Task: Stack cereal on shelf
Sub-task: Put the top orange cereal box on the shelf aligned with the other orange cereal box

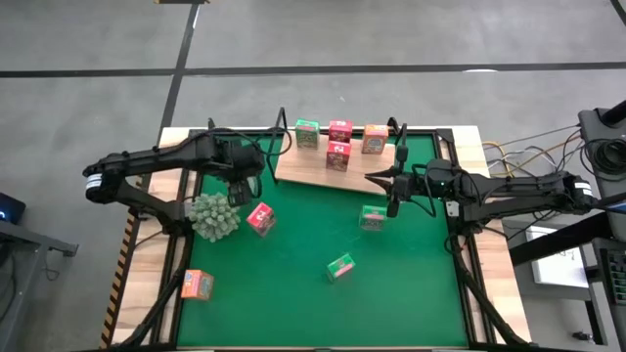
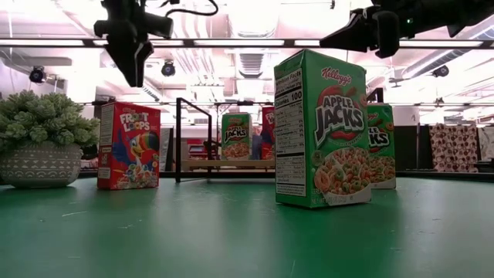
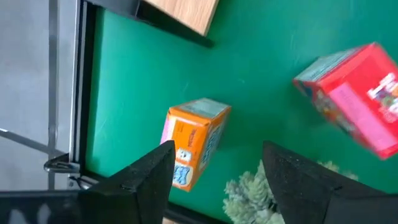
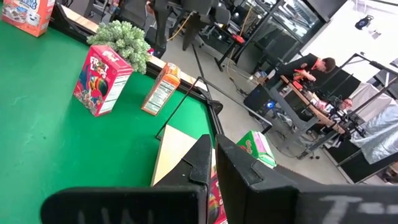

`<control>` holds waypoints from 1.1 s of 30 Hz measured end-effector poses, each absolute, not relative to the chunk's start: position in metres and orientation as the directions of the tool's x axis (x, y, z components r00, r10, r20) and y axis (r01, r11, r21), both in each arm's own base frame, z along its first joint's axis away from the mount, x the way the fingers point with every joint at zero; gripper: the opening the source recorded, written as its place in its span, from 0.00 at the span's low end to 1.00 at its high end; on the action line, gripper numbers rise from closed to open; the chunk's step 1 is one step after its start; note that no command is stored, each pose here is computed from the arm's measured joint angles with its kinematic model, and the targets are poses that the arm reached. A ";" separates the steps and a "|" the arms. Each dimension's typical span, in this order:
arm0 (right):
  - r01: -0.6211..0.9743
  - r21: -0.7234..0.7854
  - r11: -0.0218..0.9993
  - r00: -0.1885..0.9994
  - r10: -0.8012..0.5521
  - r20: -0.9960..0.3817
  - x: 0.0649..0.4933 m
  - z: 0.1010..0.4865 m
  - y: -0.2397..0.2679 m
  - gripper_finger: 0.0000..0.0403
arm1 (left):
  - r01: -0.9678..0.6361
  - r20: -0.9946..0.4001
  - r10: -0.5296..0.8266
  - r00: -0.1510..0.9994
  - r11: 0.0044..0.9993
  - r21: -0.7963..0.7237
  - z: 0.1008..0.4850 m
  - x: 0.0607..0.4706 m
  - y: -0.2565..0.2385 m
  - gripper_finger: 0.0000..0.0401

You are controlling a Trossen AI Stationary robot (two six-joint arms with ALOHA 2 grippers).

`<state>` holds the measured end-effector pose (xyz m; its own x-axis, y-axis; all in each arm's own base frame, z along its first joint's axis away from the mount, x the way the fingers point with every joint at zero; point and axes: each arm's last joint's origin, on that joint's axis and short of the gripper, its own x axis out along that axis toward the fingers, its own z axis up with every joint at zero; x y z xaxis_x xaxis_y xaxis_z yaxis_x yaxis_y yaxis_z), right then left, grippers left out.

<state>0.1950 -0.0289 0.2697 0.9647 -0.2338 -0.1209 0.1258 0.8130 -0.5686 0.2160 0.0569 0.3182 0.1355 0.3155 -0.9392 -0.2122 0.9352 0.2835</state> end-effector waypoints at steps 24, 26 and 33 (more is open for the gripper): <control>0.132 -0.552 0.823 0.965 -0.234 -0.118 0.195 0.270 -0.029 0.03 | -0.173 -0.976 0.212 0.047 0.964 0.201 0.275 0.195 0.106 0.63; 0.132 -0.553 0.823 0.965 -0.234 -0.118 0.195 0.270 -0.029 0.03 | -0.179 -0.978 0.204 0.049 0.965 0.193 0.273 0.194 0.108 0.63; 0.132 -0.554 0.822 0.965 -0.234 -0.118 0.195 0.270 -0.029 0.03 | -0.187 -0.975 0.208 0.077 0.964 0.191 0.264 0.194 0.115 0.63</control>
<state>0.1951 -0.0289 0.2699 0.9650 -0.2341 -0.1179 0.1318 0.8221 -0.5538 0.1939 0.1145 0.2645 0.0773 0.2080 -0.9751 -0.1871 0.9636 0.1908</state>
